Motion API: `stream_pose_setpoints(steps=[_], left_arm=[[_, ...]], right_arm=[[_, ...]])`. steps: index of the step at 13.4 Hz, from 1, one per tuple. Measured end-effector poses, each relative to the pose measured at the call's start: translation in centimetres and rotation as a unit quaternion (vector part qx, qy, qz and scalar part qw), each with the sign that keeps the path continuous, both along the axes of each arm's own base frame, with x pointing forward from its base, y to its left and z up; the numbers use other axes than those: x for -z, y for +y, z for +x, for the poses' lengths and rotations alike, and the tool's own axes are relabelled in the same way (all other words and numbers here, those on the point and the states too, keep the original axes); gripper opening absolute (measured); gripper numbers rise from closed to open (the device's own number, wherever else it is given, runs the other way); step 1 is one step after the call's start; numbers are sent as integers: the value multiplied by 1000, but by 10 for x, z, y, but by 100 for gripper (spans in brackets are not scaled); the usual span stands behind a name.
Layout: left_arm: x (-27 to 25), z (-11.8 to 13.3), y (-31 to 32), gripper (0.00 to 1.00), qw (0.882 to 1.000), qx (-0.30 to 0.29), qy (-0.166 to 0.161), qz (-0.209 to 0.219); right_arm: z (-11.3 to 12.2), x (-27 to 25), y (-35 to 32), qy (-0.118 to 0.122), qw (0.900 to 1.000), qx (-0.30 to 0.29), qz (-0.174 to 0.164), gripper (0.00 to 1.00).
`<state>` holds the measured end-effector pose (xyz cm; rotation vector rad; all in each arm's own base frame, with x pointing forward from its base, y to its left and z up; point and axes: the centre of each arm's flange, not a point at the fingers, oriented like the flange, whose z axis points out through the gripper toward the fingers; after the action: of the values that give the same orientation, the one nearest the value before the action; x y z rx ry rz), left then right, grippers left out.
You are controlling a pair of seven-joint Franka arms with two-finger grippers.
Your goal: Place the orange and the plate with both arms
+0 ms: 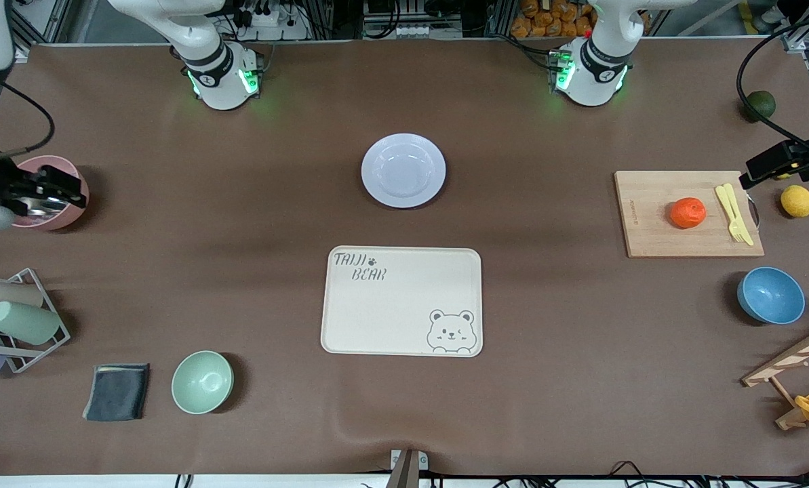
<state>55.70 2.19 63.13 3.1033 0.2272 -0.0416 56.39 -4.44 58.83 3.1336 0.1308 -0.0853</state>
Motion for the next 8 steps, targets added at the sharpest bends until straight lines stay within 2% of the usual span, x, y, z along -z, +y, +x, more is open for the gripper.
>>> stream_pose_setpoints(steps=[4, 8], left_arm=[[-3, -1, 2, 100, 1000, 0, 1, 7], [6, 1, 9, 100, 999, 26, 14, 22]], right_arm=[[-13, -12, -16, 7, 996, 84, 2, 100], [-24, -24, -1, 9, 994, 108, 1, 100]])
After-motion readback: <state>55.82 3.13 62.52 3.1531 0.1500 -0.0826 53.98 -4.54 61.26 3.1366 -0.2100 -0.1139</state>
